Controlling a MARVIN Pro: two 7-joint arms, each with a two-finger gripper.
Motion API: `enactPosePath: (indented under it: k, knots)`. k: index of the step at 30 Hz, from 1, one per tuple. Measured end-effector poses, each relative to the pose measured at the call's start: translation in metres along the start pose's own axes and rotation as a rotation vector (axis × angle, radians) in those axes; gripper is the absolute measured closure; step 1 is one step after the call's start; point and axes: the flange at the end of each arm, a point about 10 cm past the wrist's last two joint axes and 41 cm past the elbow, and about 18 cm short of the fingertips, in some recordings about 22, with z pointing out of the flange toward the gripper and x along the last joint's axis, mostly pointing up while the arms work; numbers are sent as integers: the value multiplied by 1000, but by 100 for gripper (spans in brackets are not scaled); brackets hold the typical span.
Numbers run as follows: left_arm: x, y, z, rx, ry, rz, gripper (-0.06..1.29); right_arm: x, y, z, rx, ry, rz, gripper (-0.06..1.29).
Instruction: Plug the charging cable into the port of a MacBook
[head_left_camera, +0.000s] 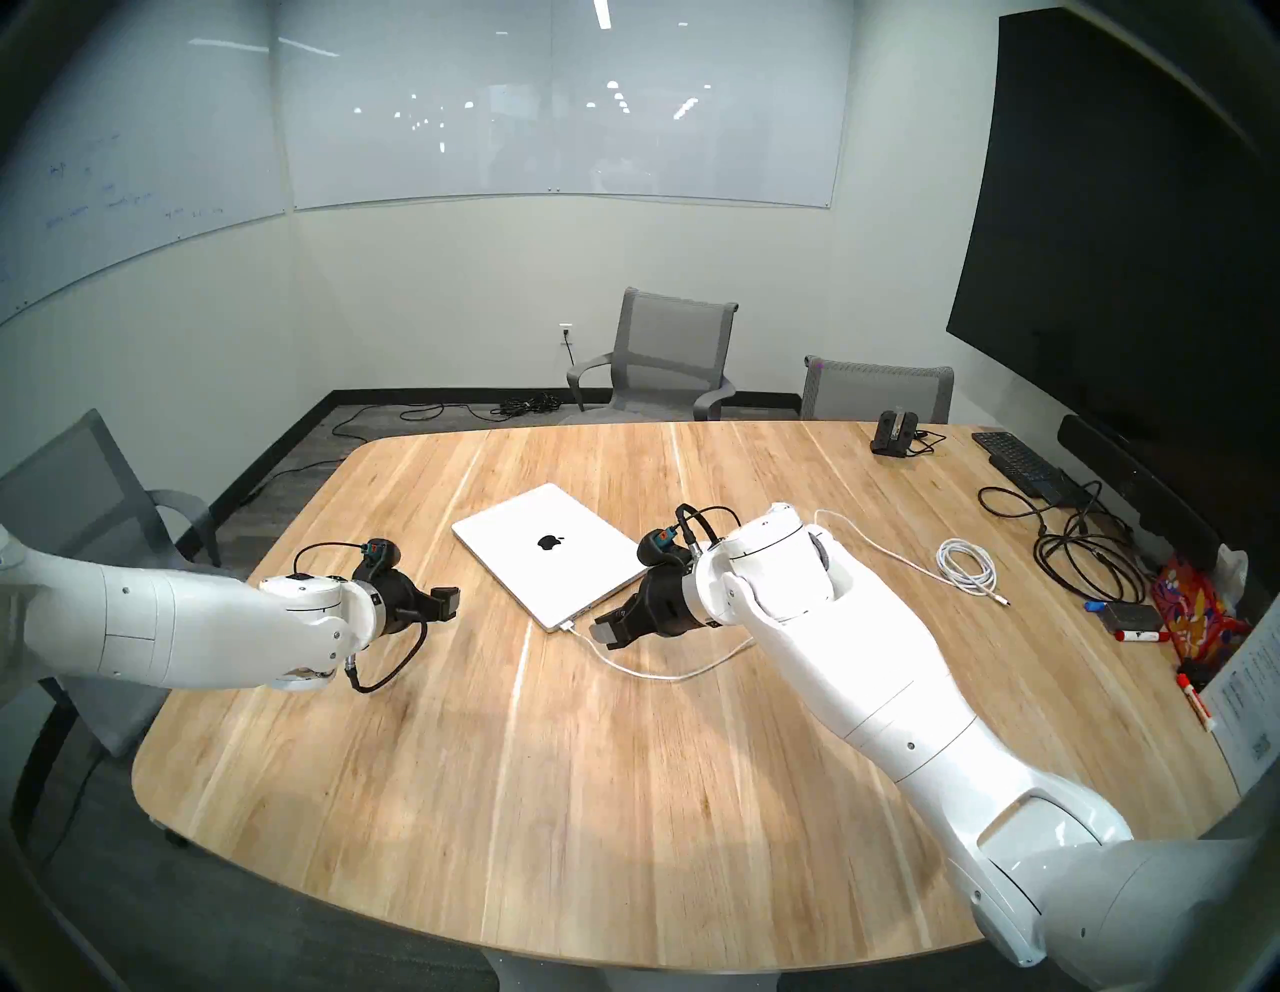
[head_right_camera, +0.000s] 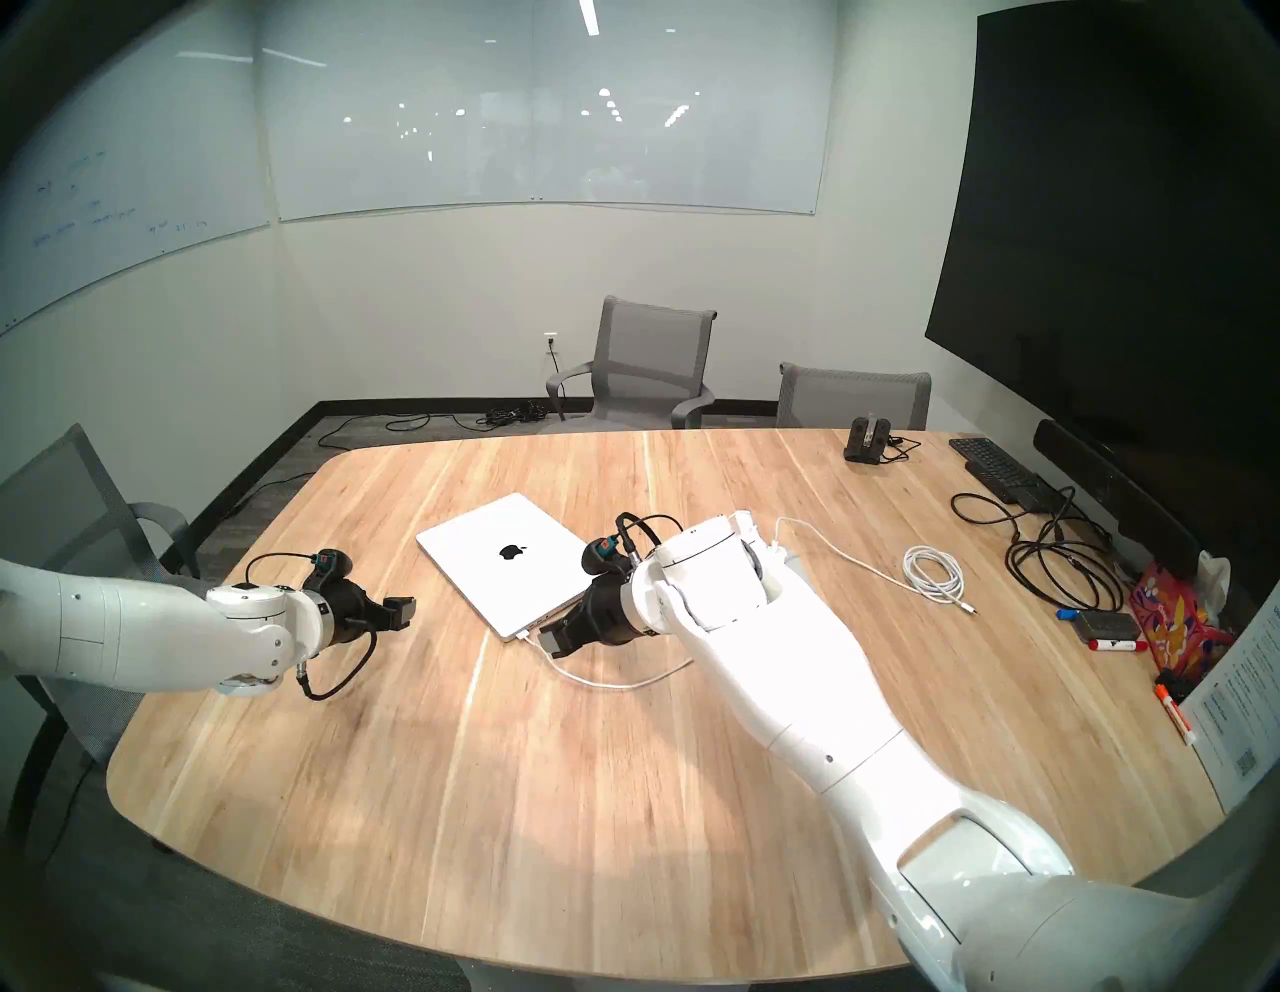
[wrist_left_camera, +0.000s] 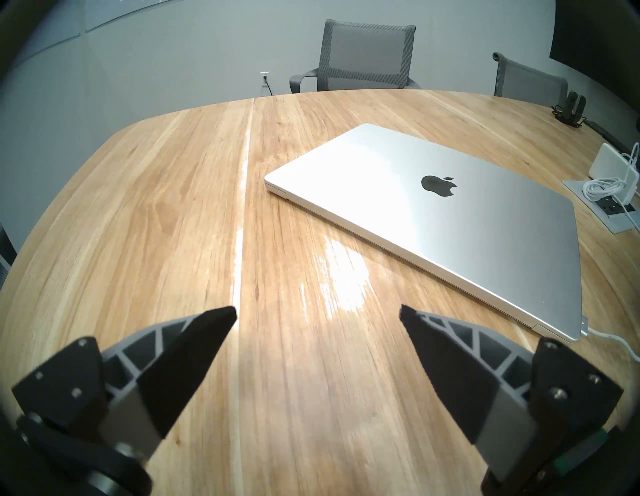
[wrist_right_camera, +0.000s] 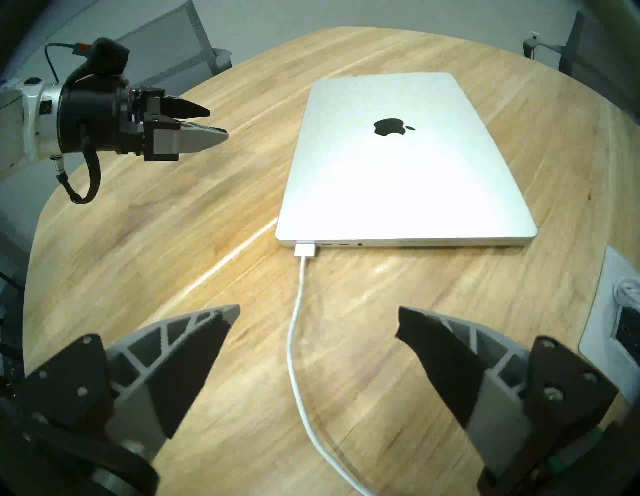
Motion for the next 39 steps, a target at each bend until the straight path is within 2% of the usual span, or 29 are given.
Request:
enactPosePath:
  k: [9,18,20,30,39]
  knots:
    - [0,0,0,0,0,0,-3,-10,10,-20,-106,42,-36,0]
    - [0,0,0,0,0,0,-3,-27,13,-40,-256,144,-98,0]
    - [0,0,0,0,0,0,-3,-29,12,-41,-264,151,-102,0]
    - [0,0,0,0,0,0,-3,-63,13,-65,-412,231,-156,0]
    - [0,0,0,0,0,0,-3,-101,28,-81,-546,259,-144,0]
